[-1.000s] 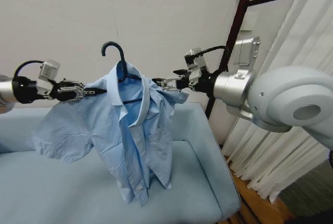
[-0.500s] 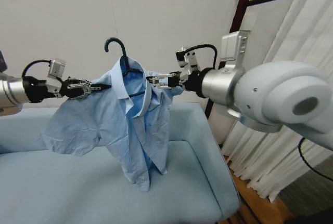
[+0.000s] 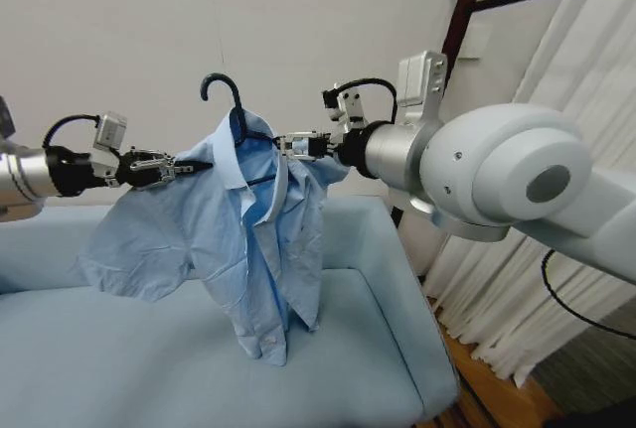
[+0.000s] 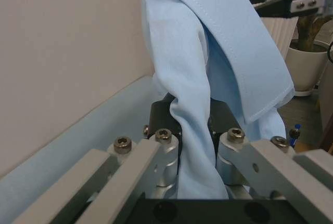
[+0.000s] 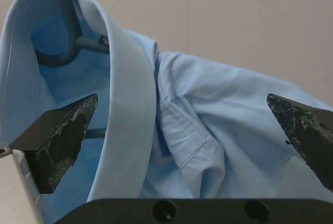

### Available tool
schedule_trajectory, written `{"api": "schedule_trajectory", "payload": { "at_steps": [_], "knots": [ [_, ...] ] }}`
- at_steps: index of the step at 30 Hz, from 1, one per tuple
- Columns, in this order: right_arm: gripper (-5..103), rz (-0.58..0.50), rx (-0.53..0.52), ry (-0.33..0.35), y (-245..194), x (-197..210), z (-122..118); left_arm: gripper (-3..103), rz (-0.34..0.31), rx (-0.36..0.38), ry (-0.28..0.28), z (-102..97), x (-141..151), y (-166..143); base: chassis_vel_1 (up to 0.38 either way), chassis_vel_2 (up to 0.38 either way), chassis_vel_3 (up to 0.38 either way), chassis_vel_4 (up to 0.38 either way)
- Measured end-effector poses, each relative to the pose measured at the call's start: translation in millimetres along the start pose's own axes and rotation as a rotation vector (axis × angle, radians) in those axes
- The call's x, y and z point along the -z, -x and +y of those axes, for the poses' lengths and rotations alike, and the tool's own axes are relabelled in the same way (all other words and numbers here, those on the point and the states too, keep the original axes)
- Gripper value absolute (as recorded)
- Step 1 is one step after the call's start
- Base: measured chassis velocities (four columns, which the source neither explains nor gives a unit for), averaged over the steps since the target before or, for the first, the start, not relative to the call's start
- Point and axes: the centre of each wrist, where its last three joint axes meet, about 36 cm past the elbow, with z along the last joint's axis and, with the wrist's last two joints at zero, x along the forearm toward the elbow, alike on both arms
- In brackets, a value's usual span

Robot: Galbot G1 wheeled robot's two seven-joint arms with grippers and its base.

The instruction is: Pick up the clothes from the sofa and hang them on the clothes hanger.

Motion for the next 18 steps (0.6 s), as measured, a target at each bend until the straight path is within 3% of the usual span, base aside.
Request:
{"api": "schedule_trajectory", "payload": {
  "at_steps": [9, 18],
  "knots": [
    [103, 0.013, 0.028, 0.001, 8, -1, 26, 9, 0.005, 0.007, 0.005, -3.7, 0, 3, 0.000, 0.000, 0.000, 0.000],
    [68, 0.026, 0.007, -0.005, 14, -10, 26, 9, -0.001, 0.002, 0.013, -7.5, 5, 3, 0.000, 0.000, 0.000, 0.000]
  ]
}}
